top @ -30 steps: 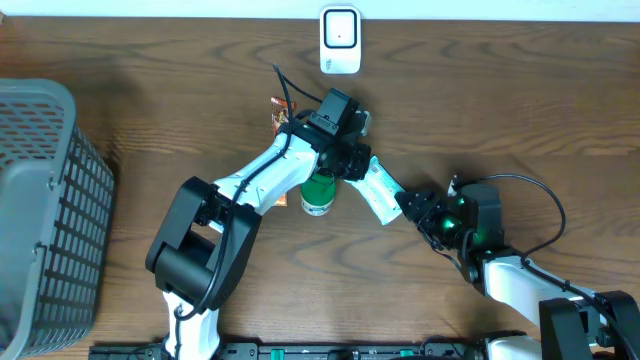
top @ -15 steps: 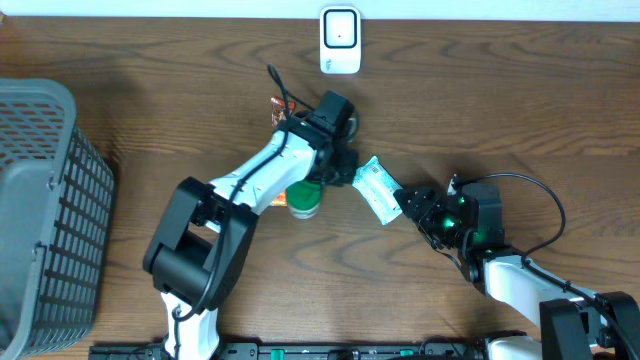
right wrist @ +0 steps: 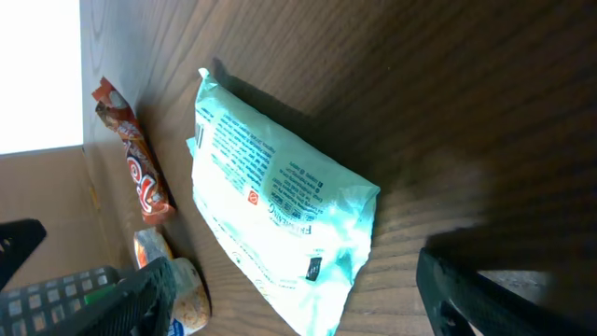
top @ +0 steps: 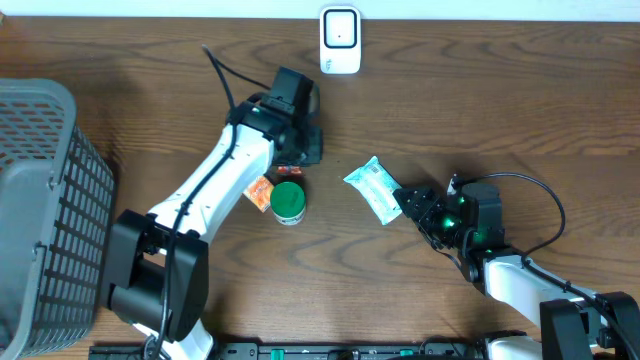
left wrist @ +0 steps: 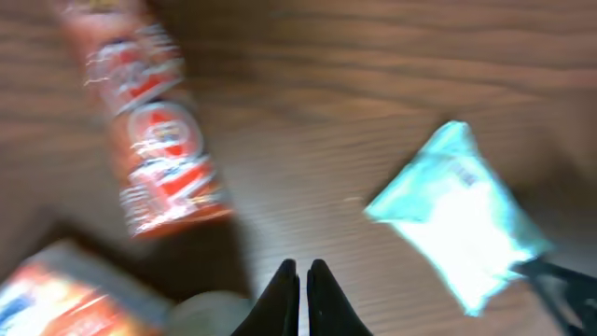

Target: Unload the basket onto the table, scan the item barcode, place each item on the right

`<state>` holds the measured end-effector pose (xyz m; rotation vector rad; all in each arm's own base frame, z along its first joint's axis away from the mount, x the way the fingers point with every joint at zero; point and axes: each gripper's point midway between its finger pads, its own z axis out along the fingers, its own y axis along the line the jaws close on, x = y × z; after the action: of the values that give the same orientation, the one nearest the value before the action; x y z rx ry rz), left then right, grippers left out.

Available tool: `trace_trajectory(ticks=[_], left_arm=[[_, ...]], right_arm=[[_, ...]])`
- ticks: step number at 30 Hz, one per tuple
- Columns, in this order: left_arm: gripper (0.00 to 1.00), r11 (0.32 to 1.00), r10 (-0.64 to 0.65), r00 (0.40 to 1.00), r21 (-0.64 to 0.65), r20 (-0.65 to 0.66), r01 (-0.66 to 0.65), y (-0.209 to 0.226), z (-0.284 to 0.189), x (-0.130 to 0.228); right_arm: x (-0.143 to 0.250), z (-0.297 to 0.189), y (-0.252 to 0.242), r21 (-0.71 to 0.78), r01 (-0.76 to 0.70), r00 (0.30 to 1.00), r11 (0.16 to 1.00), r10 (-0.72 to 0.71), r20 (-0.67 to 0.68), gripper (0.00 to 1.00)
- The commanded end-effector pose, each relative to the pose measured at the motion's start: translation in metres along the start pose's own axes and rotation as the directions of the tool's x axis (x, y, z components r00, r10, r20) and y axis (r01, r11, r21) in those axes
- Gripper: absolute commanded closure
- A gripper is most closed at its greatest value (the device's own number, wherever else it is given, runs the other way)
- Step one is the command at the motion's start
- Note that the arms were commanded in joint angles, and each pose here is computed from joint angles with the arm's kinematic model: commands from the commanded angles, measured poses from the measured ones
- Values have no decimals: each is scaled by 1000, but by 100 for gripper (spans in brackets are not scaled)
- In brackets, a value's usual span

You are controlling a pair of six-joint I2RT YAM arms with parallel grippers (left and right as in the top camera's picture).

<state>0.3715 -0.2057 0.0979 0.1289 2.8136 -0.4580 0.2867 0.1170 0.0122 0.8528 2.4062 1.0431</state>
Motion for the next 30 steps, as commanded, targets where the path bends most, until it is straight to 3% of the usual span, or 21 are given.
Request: trace_trajectory(ticks=[1, 9, 22, 30], left_arm=[[93, 991, 83, 996, 107, 8, -84, -41, 1, 4], [93, 992, 114, 991, 53, 67, -117, -52, 17, -3], [93, 985, 77, 996, 159, -43, -70, -62, 87, 14], [93, 990, 46, 992, 141, -114, -29, -51, 119, 30]], right_arm=[[21, -4, -88, 296, -85, 996, 951, 80, 31, 16], [21, -4, -88, 295, -85, 996, 952, 80, 31, 14], [22, -4, -88, 291, -86, 996, 953, 83, 24, 12], [23, -4, -87, 290, -101, 995, 952, 98, 26, 12]])
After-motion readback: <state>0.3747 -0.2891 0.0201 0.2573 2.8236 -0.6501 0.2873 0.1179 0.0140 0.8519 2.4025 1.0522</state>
